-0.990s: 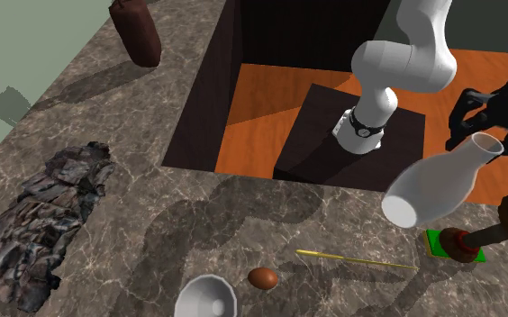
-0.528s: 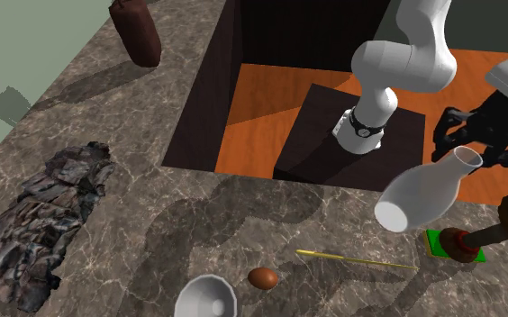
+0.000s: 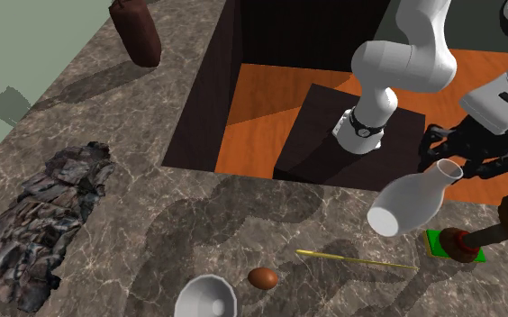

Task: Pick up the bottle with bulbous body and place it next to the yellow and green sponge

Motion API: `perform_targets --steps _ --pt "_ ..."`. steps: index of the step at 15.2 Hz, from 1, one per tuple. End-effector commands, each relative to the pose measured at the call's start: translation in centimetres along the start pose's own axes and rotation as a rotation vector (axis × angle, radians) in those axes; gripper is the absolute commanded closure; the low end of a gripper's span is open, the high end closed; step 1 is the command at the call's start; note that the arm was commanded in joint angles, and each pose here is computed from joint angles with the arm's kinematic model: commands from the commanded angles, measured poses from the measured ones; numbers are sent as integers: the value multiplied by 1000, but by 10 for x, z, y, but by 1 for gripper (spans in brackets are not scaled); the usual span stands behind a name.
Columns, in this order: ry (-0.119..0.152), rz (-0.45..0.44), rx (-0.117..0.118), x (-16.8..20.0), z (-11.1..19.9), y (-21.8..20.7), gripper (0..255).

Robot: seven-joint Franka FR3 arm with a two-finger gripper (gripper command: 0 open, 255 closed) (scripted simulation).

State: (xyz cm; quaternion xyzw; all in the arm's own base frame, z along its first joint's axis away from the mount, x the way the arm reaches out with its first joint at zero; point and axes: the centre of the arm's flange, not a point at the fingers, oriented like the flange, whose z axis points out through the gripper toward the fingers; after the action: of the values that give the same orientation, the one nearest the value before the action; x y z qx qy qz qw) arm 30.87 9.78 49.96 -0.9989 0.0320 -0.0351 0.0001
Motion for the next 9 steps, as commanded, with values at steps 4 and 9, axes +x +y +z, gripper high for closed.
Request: perform_targets --steps 4,9 --pt "1 0 0 -2 27 0 255" --pt "1 0 0 -4 53 0 255"
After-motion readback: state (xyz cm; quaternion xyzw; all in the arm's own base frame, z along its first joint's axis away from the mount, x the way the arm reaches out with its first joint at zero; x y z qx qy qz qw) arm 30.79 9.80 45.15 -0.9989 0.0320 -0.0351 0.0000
